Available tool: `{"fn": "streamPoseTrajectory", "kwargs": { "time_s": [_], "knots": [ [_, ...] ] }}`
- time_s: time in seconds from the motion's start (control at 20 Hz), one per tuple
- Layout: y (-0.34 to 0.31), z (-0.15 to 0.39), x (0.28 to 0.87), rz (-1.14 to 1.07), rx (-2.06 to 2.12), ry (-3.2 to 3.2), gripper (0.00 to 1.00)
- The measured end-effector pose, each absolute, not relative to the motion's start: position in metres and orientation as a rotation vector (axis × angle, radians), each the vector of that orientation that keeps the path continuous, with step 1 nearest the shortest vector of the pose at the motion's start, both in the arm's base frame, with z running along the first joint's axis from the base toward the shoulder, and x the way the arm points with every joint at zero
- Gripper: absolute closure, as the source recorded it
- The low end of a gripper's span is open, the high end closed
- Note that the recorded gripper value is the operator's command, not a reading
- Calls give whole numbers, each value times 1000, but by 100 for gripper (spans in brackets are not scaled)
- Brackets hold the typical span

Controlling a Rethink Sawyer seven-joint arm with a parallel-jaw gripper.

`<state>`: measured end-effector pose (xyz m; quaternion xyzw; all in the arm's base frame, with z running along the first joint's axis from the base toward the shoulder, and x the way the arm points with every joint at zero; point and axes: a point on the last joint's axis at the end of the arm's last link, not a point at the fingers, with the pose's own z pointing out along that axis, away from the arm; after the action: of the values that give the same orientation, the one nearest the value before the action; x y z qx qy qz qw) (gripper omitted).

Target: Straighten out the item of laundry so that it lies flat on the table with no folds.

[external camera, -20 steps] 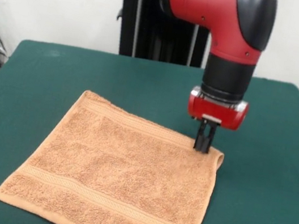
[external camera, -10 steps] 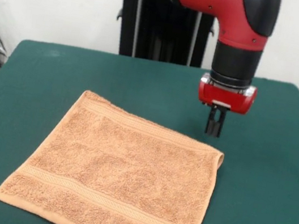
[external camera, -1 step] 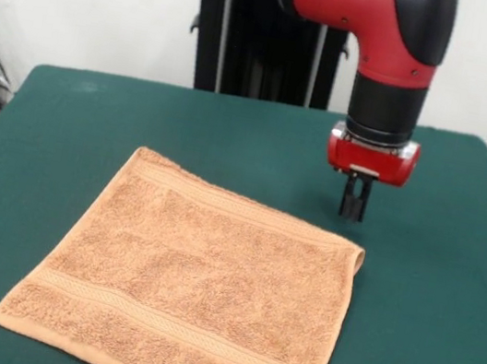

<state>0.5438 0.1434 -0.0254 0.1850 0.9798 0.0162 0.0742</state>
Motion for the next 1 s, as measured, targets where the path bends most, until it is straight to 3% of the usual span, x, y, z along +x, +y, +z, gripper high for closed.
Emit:
{"fn": "streamPoseTrajectory", "kwargs": {
  "time_s": [1.0],
  "knots": [
    [188, -18, 593, 53, 513, 2970, 100]
  ]
}}
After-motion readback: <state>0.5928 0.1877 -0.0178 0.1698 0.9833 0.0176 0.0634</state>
